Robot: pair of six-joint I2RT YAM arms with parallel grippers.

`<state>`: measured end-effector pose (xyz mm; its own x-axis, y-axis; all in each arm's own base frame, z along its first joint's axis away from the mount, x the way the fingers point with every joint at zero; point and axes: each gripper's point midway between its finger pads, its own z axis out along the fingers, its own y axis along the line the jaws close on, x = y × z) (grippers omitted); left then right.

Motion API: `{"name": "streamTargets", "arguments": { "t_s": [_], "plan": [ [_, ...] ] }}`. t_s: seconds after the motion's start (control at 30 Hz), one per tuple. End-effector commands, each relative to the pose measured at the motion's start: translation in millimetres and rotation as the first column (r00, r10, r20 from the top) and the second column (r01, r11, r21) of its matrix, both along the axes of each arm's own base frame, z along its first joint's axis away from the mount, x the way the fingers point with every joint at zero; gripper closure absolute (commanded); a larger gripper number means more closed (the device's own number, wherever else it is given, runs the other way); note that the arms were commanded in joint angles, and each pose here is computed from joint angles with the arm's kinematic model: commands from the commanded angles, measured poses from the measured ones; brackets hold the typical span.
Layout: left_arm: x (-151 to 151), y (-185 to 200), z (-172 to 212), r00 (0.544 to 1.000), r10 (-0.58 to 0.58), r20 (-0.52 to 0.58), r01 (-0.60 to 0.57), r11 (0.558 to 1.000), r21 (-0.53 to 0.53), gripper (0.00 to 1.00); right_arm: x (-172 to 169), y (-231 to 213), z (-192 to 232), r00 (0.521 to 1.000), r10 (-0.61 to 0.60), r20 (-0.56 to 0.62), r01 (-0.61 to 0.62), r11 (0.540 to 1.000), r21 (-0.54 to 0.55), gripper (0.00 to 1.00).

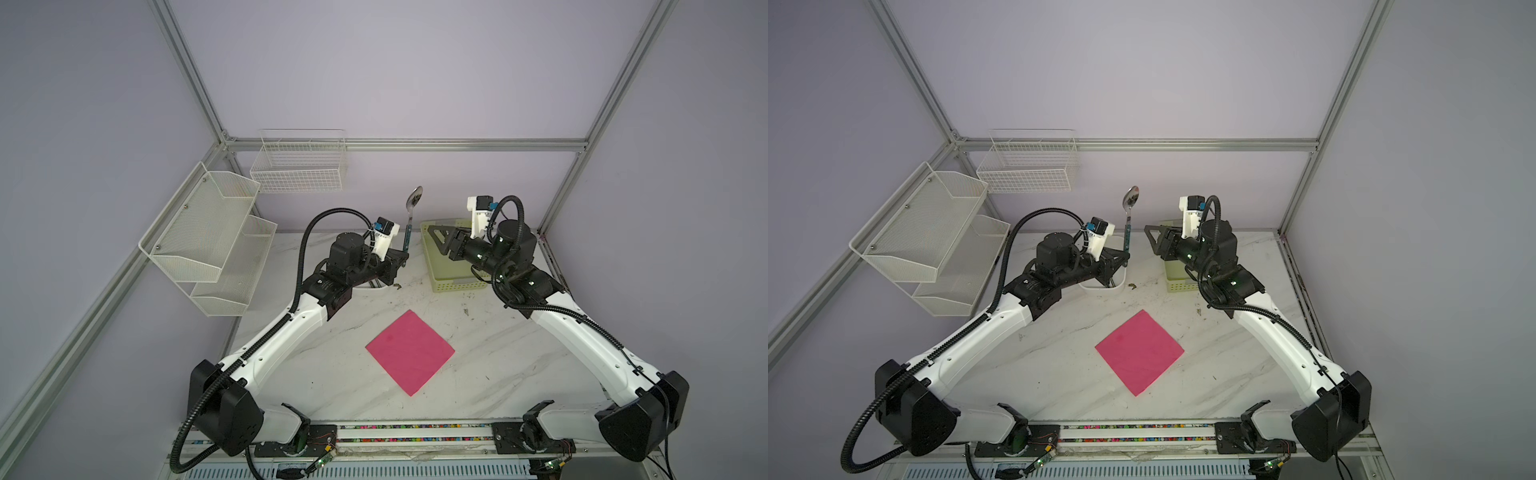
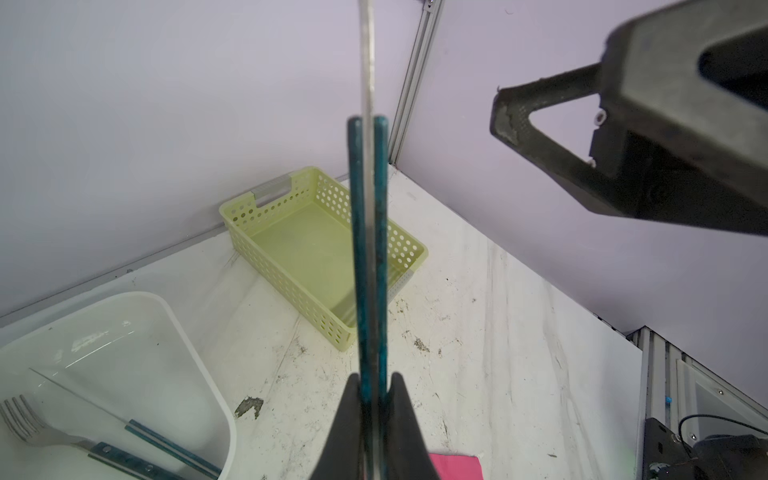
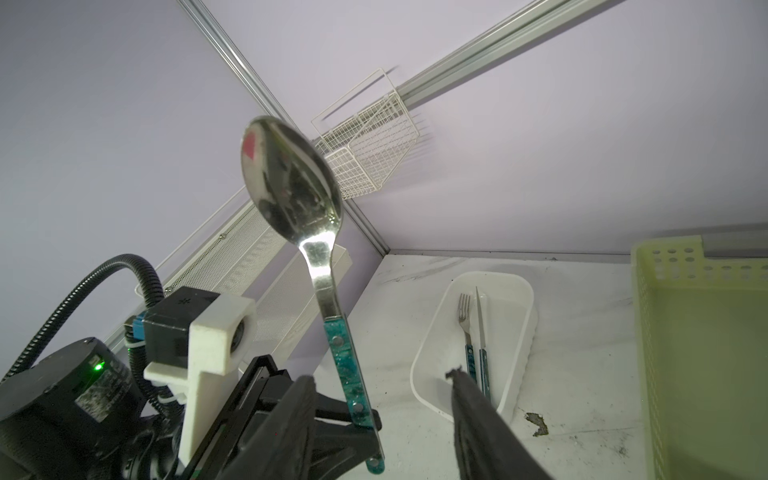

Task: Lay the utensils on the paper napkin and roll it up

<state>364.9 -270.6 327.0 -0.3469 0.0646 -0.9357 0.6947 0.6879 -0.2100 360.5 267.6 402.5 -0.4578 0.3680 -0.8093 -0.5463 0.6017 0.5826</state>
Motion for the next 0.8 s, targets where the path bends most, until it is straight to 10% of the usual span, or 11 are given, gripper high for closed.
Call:
{"name": "streamTargets", "arguments": {
  "t_s": [0.0,0.77],
  "plan": [
    [6,0,57,0.995,0.020,0.095,-0.013,0.998,-0.068,1.00,11,16,-13,0.998,0.001,-0.059,-0.001,1.000,-0.009,0.48],
    [10,-7,41,0.999,-0.002,0.041,0.004,0.999,-0.052,1.00,30,47,-22,0.995,-0.048,-0.088,0.045,0.999,-0.028,0.64]
  ]
}}
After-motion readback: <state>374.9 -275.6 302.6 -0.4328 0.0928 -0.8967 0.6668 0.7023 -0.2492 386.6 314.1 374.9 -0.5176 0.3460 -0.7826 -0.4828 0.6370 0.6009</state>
